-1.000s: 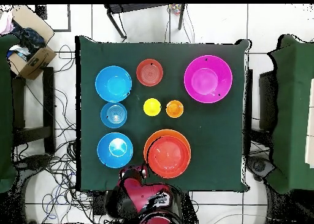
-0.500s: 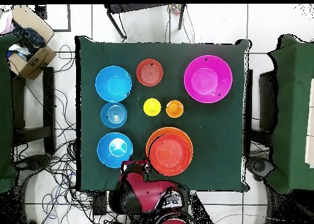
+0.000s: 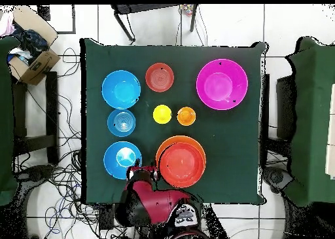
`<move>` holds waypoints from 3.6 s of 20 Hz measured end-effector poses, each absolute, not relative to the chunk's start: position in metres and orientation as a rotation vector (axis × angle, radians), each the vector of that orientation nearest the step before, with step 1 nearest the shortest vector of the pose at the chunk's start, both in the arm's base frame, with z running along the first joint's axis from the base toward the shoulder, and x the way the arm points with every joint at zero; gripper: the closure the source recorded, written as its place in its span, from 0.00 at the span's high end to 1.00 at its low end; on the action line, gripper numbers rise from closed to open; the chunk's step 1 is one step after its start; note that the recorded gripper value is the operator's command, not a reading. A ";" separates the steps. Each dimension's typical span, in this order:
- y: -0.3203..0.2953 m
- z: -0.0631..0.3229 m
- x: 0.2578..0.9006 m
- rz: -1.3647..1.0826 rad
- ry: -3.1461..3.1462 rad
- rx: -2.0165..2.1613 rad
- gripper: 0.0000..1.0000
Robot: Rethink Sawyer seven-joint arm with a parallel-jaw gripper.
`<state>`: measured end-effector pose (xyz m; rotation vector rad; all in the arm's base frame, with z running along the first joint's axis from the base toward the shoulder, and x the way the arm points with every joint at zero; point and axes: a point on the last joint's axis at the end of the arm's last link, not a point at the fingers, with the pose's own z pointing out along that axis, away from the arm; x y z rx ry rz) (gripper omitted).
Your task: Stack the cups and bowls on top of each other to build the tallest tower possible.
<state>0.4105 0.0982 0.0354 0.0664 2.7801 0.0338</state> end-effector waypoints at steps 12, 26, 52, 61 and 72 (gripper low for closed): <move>0.108 0.039 0.414 0.054 2.766 0.053 1.00; 0.123 0.018 0.391 0.066 2.826 0.003 1.00; 0.122 -0.021 0.358 0.064 2.833 -0.009 1.00; 0.123 -0.024 0.356 0.069 2.827 -0.014 1.00; 0.126 -0.024 0.355 0.067 2.825 -0.028 1.00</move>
